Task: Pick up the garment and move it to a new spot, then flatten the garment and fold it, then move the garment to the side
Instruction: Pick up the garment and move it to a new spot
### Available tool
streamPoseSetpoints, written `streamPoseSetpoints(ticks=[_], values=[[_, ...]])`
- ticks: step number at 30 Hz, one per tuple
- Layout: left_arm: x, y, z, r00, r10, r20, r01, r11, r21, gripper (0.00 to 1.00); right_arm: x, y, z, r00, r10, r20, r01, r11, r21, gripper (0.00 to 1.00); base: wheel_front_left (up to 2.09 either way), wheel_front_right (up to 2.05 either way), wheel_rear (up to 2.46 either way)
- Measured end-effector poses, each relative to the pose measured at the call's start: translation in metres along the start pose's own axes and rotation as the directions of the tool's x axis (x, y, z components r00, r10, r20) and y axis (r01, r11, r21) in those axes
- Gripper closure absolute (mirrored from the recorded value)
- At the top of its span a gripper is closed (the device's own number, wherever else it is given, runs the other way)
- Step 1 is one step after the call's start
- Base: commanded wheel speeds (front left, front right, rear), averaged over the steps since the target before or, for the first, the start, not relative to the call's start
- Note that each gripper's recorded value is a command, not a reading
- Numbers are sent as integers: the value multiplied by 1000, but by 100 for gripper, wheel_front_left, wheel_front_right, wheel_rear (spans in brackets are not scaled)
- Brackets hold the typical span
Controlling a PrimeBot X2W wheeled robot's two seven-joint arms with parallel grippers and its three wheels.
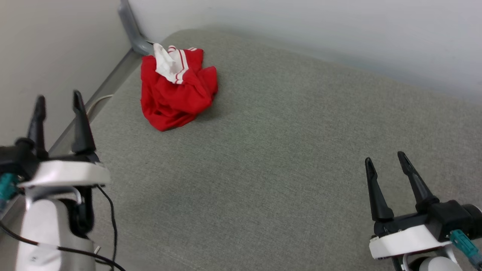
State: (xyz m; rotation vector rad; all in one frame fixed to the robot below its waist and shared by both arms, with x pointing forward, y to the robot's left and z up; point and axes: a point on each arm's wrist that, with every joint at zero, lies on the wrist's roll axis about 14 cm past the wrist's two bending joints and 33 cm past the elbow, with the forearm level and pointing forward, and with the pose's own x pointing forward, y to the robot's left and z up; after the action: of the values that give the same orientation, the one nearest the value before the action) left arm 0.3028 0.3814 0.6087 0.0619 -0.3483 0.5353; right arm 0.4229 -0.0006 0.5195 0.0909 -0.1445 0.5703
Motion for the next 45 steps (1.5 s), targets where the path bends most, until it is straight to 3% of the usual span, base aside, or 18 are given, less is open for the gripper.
streamPoseSetpoints(ticks=[7, 12, 18, 22, 25, 30, 35, 40, 42, 45], values=[[79, -18, 21, 993, -58, 107, 55, 998, 29, 0, 11, -30, -9, 998, -56, 12, 57, 998, -38, 0, 0, 0, 0], [130, -43, 4, 989, -107, 97, 106, 994, 24, 0, 16, -55, -25, 994, -109, 1, 108, 992, -60, 0, 0, 0, 0], [175, -82, -53, 975, -209, -75, 210, 978, -2, 0, 14, -83, -45, 985, -168, -24, 166, 982, -86, 0, 0, 0, 0], [189, -96, -102, 928, -241, -285, 236, 970, -54, 0, 12, -94, -53, 981, -192, -33, 189, 977, -96, 0, 0, 0, 0], [186, -104, -143, 842, -259, -472, 244, 965, -95, 0, 9, -103, -59, 976, -213, -43, 208, 973, -102, 0, 0, 0, 0], [169, -106, -195, 661, -259, -705, 228, 963, -140, 0, 8, -111, -69, 971, -230, -58, 223, 969, -106, 0, 0, 0, 0], [134, -101, -241, 416, -238, -878, 208, 964, -163, 0, 6, -119, -77, 967, -246, -71, 238, 965, -111, 0, 0, 0, 0], [102, -90, -269, 210, -192, -959, 199, 968, -151, 0, 4, -124, -84, 962, -259, -85, 248, 961, -118, 0, 0, 0, 0], [91, -87, -277, 150, -179, -972, 189, 971, -149, 0, 4, -126, -87, 961, -263, -87, 252, 960, -119, 0, 0, 0, 0], [84, -84, -287, 106, -161, -981, 191, 972, -139, 0, 5, -129, -89, 960, -266, -87, 255, 959, -121, 0, 0, 0, 0]])
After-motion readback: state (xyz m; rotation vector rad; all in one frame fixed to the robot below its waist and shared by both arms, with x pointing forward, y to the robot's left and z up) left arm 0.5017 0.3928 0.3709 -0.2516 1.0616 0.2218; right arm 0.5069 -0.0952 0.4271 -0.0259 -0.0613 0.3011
